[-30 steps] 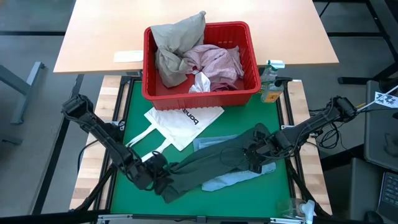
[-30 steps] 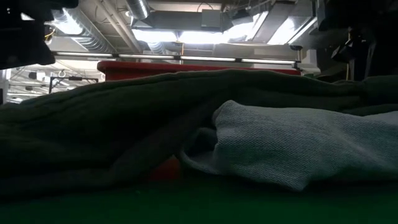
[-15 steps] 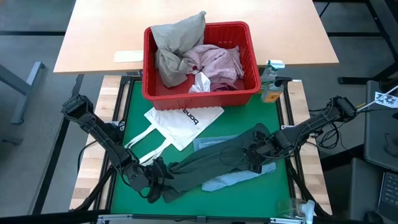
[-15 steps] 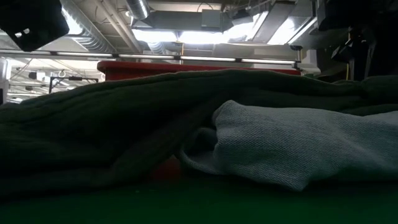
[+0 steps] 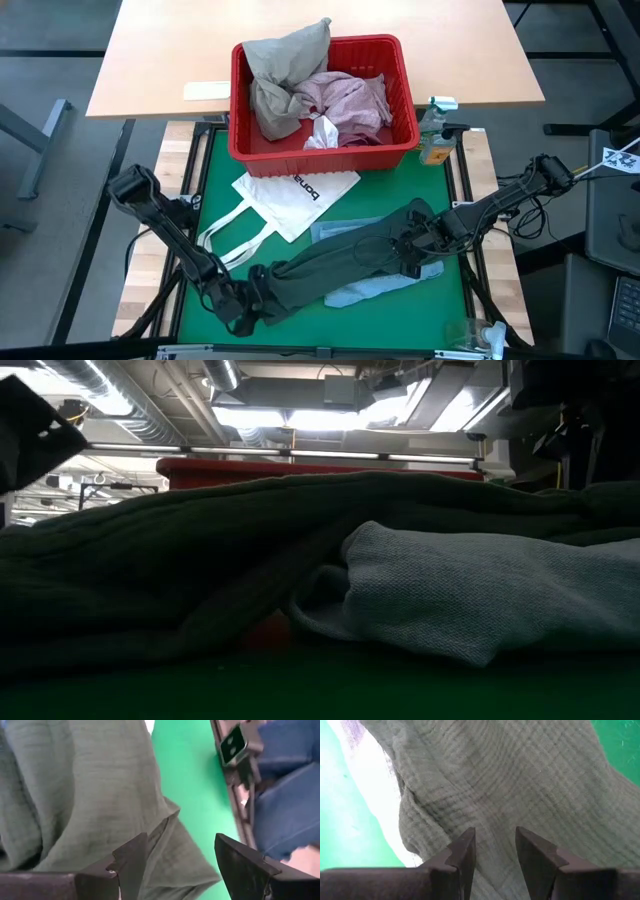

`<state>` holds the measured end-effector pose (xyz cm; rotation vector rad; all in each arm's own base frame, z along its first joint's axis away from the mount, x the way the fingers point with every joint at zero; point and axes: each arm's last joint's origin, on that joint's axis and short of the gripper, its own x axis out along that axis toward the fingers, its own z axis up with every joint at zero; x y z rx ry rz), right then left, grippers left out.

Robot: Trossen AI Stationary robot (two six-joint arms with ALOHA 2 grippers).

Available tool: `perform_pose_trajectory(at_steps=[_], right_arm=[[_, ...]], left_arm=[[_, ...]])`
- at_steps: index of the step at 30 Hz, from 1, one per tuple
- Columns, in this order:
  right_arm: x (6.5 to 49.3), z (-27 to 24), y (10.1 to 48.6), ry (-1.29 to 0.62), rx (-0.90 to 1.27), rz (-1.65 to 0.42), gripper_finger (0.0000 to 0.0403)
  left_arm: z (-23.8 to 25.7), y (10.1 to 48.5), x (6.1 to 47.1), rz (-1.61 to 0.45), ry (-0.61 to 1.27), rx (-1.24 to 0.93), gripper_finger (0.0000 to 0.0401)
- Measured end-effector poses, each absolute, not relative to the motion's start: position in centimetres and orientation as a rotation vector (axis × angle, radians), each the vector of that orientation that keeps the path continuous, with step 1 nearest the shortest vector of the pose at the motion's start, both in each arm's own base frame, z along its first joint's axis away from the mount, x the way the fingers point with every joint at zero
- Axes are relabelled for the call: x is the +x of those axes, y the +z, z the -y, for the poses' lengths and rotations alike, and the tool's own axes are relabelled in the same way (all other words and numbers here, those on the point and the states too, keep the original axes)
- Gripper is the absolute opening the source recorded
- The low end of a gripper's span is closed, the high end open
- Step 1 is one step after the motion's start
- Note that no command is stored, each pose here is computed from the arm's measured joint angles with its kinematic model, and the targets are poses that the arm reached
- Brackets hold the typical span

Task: Fold laundry
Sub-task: Fold the green shirt

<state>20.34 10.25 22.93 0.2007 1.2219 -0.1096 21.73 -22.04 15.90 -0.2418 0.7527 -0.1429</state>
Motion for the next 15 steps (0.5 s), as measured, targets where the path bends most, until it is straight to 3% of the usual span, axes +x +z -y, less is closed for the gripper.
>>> perform_pose_trajectory(at_steps=[8,15], right_arm=[[20.3,-10.3,22.9,-0.122,0.219,-1.221,0.014],[20.3,-10.3,22.9,-0.129,0.229,-1.22,0.014]], left_arm=[[22.8,14.6,21.2,-0.77,-0.244,0.023,0.0224],[23.4,12.8,20.7,-0.854,-0.344,0.123,0.0224]])
